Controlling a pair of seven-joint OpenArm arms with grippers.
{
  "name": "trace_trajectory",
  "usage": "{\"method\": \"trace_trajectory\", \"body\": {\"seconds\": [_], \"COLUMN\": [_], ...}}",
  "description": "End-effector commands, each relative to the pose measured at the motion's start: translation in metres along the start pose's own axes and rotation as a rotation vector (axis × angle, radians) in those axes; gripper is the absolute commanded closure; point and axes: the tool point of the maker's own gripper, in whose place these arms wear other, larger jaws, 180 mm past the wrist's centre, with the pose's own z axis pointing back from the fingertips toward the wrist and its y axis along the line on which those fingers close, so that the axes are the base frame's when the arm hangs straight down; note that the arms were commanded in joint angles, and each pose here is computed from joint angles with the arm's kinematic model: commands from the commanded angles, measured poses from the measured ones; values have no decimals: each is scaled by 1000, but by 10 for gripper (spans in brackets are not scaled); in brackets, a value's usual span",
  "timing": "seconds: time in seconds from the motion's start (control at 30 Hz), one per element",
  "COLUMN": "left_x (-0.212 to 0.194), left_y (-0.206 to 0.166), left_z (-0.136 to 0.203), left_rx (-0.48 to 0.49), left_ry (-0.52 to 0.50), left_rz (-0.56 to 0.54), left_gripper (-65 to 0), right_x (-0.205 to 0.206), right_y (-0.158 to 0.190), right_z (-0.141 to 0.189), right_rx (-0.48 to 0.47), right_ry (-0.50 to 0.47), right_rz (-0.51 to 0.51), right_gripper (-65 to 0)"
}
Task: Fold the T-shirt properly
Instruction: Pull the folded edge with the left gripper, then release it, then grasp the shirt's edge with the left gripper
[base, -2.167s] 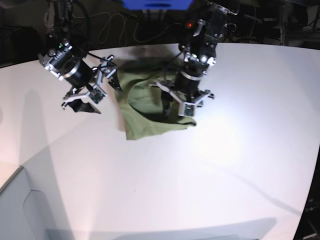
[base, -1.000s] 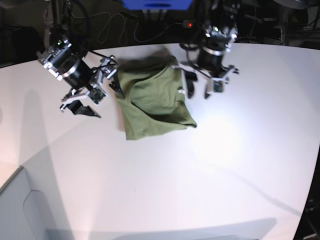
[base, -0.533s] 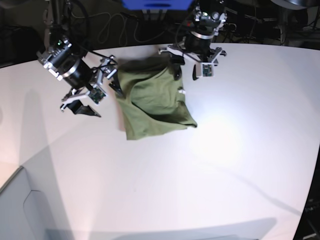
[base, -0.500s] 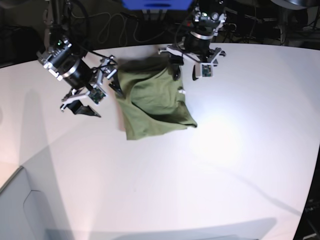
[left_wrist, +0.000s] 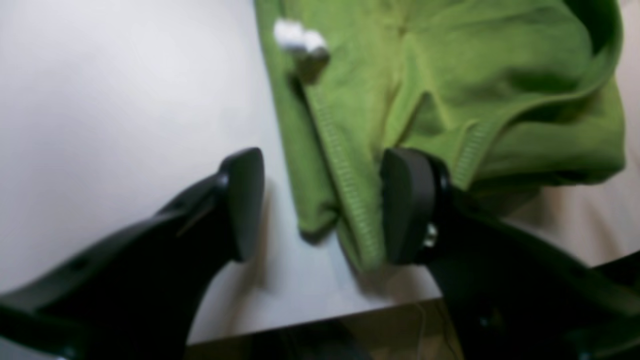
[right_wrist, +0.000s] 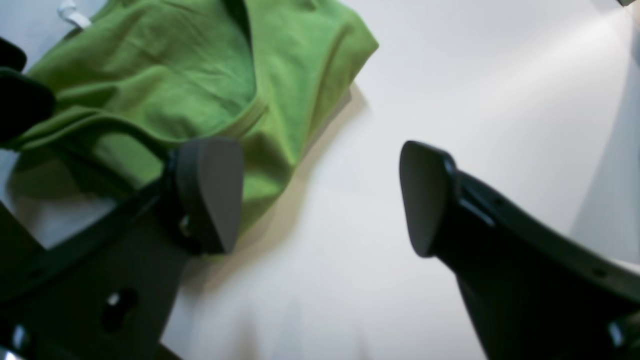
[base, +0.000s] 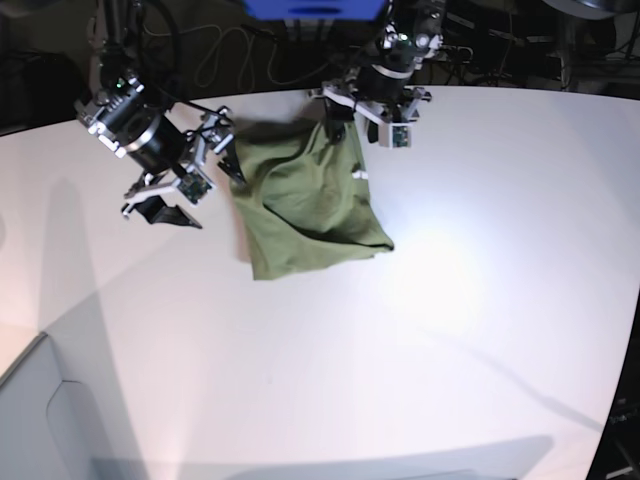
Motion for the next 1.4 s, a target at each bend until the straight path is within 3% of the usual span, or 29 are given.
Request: {"method": "trace_trajectory", "body": {"seconds": [0.0, 0.2, 0.43, 0.57, 0.83, 1.07, 1.27, 1.37], "left_x": [3, 11, 36, 47, 52, 72, 99, 111], "left_y": [0, 10, 10, 7, 10, 53, 67, 64], "left_z": [2, 7, 14, 21, 30, 33, 31, 28], "left_rx": [-8, -5, -17, -29, -29, 92, 129, 122], "left_ry": [-13, -28, -88, -117, -130, -177, -243, -274], "left_rz": [-1, -45, -83, -96, -126, -109, -114, -119], "left_gripper": [-333, -323, -323, -355, -361, -361, -361, -361], "right_x": [12, 20, 30, 26, 6, -22, 11, 9], "right_y": [2, 5, 11, 17, 45, 56, 51, 60], "right_z": [2, -1, -6, -13, -51, -62, -33, -25], "right_rx": [16, 13, 10, 25, 154, 195, 141, 149], "right_ry": [-50, -75, -108, -104, -56, 10, -70, -65], "right_rz": [17, -7, -61, -104, -157, -213, -141, -147], "right_gripper": [-464, -453, -300, -206, -47, -30, -33, -33]}}
